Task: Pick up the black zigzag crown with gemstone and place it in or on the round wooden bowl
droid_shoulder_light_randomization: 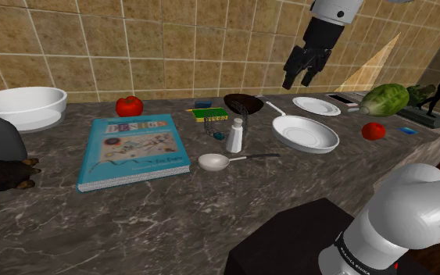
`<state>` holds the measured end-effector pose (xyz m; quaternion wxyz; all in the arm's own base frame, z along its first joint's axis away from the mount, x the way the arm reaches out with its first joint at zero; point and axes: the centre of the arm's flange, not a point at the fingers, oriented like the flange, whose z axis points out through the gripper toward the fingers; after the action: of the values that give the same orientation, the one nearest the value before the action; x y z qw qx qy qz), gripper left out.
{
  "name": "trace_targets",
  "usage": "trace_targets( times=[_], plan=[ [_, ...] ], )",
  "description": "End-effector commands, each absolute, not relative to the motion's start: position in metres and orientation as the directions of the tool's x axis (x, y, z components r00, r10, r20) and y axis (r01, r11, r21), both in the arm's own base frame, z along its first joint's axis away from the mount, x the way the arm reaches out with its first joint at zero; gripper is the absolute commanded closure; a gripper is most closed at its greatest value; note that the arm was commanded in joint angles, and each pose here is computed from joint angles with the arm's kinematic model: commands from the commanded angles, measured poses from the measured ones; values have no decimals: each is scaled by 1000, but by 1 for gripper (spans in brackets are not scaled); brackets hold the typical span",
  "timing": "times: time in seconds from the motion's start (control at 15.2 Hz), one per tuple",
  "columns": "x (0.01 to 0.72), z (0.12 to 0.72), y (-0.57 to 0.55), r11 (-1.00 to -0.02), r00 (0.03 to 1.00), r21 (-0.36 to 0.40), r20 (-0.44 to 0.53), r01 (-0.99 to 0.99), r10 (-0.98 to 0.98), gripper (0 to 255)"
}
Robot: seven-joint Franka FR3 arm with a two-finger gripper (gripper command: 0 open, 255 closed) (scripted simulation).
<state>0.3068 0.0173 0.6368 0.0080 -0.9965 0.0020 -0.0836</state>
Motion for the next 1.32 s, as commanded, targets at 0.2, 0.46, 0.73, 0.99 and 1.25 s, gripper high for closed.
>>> trace_targets(
  times=[0.2, 0.46, 0.73, 0.99, 1.25],
  plan=[
    [337, 615, 36, -1000, 990, -24, 142, 15, 11, 0],
    [375, 586, 62, -999, 993, -34, 109, 38, 34, 0],
    [411, 555, 89, -997, 996, -46, 76, 60, 56, 0],
    [446, 524, 118, -995, 996, -58, 43, 82, 80, 0],
    [479, 491, 147, -992, 995, -71, 11, 104, 103, 0]
  ],
)
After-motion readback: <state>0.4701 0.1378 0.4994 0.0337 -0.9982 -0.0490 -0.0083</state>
